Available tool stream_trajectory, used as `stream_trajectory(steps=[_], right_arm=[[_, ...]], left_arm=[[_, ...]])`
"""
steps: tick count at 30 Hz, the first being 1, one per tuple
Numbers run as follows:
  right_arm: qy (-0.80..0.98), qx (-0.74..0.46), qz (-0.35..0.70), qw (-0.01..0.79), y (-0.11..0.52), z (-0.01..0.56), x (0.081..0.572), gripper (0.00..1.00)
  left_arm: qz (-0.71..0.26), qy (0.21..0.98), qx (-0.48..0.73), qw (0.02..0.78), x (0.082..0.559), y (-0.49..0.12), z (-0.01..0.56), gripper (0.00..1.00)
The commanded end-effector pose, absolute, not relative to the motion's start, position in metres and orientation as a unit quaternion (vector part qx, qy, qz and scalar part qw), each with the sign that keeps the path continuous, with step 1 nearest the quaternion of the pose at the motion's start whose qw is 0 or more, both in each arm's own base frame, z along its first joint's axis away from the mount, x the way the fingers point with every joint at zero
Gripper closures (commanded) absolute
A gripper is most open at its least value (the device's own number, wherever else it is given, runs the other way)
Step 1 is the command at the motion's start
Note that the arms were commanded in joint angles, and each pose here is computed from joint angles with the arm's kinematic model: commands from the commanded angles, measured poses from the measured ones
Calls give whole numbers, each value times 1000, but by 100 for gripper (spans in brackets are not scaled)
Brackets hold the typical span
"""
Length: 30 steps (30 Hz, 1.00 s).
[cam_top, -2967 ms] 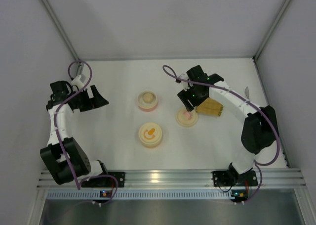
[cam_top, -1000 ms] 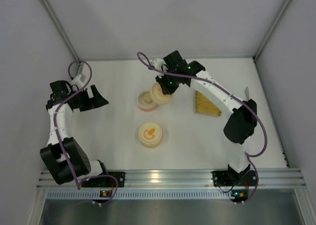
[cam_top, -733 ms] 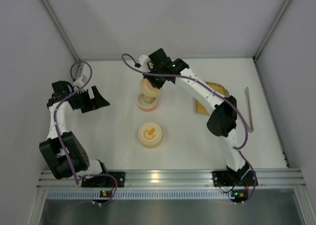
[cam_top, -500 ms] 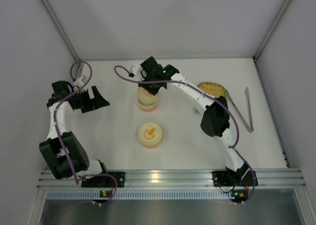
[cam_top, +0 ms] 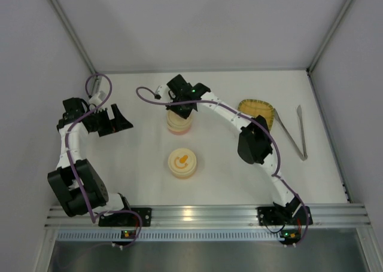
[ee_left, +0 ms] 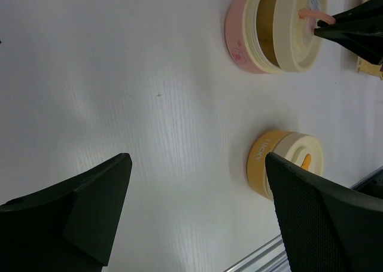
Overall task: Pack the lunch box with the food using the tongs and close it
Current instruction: Close the box lid on the packing box.
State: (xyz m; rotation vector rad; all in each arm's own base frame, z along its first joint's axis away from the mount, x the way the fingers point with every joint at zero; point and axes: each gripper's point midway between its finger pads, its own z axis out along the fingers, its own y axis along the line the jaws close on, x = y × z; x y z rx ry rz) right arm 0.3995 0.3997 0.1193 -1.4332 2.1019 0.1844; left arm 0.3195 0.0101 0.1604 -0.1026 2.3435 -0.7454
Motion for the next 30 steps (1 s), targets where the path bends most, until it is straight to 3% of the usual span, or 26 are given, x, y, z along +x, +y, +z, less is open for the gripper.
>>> stream_trajectory(steps=[1,4,8,15,23,24,28,30], right_arm=[[774,-526,67,346,419,141,416,97],[774,-526,70,347,421,138,417,94],[771,-527,70,349,424,136,418,81],[764,-522,83,369,435,144,420,81],[761,-528,84,367,443,135,417,73],[760,-529,85,367,444,135,416,70],[760,-522,89,376,445,143,417,40],[759,-520,107,377,448,152,412,34]], left_arm=[[-279,891,-21,358,324,13,175,2],[-276,892,-22,357,324,14,174,2],[-277,892,-22,357,323,14,173,1],[-271,892,-19,361,323,15,175,1],[-268,892,-18,364,325,16,176,2],[-268,892,-18,364,325,16,176,2],[-271,890,-15,367,325,15,179,2],[-280,885,-10,372,325,11,183,2]])
